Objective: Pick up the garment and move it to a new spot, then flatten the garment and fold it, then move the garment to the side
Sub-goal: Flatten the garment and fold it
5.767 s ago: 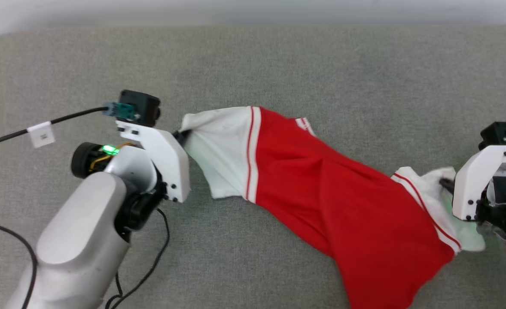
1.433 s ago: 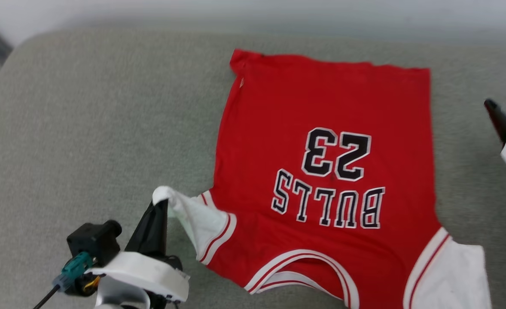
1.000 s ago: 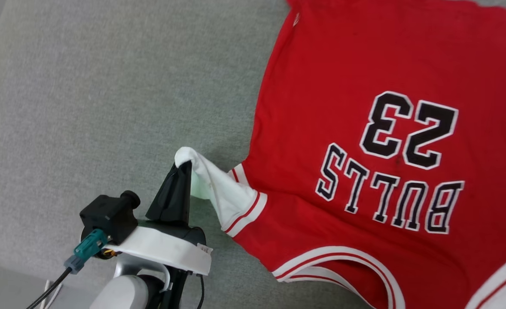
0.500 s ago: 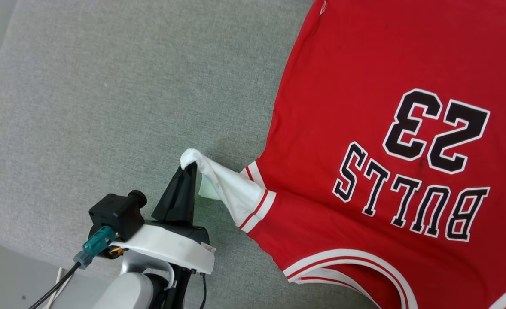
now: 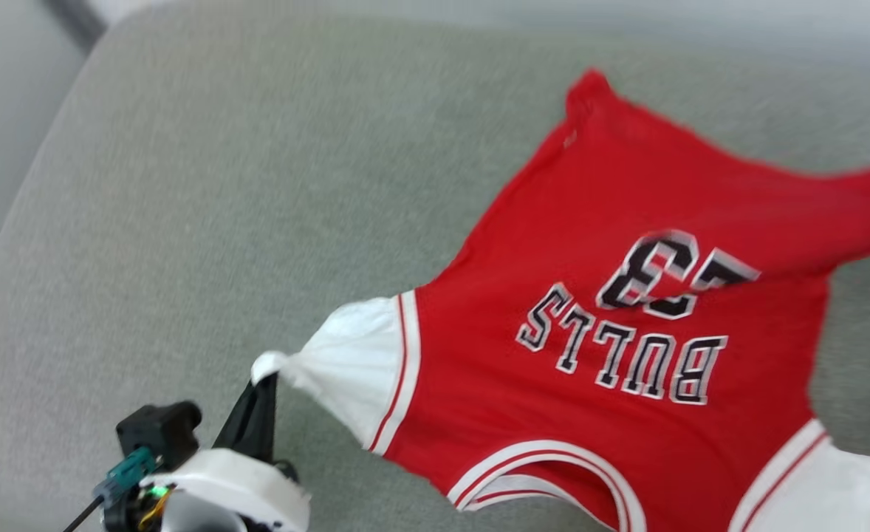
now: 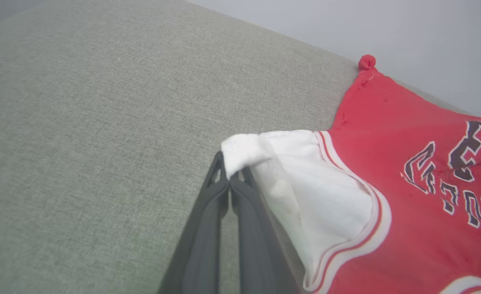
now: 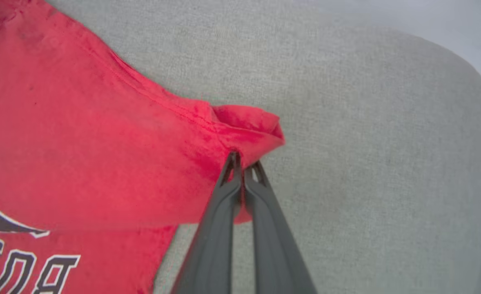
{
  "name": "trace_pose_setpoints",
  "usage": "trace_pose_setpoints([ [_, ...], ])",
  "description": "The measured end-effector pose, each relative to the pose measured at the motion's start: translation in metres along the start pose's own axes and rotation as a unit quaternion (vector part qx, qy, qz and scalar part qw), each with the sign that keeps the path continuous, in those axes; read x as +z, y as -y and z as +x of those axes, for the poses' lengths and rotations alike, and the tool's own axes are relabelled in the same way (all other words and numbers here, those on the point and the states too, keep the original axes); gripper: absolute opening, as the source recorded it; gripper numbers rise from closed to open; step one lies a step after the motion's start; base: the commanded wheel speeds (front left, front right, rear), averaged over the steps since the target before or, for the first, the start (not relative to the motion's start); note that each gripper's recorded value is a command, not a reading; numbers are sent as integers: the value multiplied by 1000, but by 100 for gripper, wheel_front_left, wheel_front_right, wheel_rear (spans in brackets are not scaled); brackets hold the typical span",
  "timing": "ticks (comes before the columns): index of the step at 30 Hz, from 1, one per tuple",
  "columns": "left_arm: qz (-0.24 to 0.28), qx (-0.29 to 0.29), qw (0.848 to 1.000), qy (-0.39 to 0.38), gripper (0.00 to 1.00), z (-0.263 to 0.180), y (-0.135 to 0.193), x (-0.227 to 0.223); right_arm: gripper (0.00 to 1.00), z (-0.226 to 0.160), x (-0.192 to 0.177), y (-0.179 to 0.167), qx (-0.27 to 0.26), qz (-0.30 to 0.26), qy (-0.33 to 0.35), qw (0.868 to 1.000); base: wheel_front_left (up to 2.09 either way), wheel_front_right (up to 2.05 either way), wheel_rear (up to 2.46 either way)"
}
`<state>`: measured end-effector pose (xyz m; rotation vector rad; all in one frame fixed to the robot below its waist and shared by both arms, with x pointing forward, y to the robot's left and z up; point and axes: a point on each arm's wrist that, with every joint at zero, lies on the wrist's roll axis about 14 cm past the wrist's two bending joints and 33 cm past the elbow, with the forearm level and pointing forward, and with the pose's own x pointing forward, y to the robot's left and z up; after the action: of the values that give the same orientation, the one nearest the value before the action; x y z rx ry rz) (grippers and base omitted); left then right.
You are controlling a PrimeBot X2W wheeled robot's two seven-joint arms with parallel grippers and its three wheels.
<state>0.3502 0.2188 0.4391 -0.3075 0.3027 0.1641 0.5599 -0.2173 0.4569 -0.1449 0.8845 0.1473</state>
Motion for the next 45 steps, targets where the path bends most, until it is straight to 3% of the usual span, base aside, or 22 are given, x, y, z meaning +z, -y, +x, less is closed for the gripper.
trace_pose_setpoints([
  [3,-3,-4,1000,1,0,-12,-1,2,0,-28,-41,9,-7,-11,-20,1000,0,0,0],
  [8,-7,-14,1000,-2,0,-31,0,2,0,-70,-142,16,-10,5,-86,996,0,0,0],
  [17,18,-74,997,-16,0,-33,30,6,0,-129,-310,-20,26,109,-197,974,0,0,0],
  [18,18,-77,997,-18,0,-33,32,5,21,-133,-322,-27,32,124,-203,971,0,0,0],
  [19,19,-79,996,-22,0,-34,34,4,84,-135,-328,-31,35,137,-202,969,0,0,0],
  [20,19,-83,996,-23,0,-33,36,3,100,-137,-330,-33,34,144,-194,970,0,0,0],
  [25,22,-93,995,-27,0,-30,44,3,100,-134,-275,-20,7,164,-31,986,0,0,0],
  [27,23,-95,995,-32,0,-30,45,1,100,-135,-241,-5,-15,162,54,985,0,0,0],
  [31,27,-99,994,-31,0,-24,49,4,100,-139,-181,14,-42,176,201,963,0,0,0],
  [35,29,-106,994,-23,0,-17,56,10,100,-140,-132,18,-41,166,289,942,0,0,0],
  [37,29,-110,993,-18,0,-11,60,14,100,-137,-109,18,-35,163,312,935,0,0,0],
  [39,29,-113,993,-13,0,-5,64,17,100,-128,-91,13,-20,156,311,937,0,0,0],
  [45,25,-124,992,-9,0,12,75,18,100,-76,-72,-17,41,90,177,979,0,0,0],
])
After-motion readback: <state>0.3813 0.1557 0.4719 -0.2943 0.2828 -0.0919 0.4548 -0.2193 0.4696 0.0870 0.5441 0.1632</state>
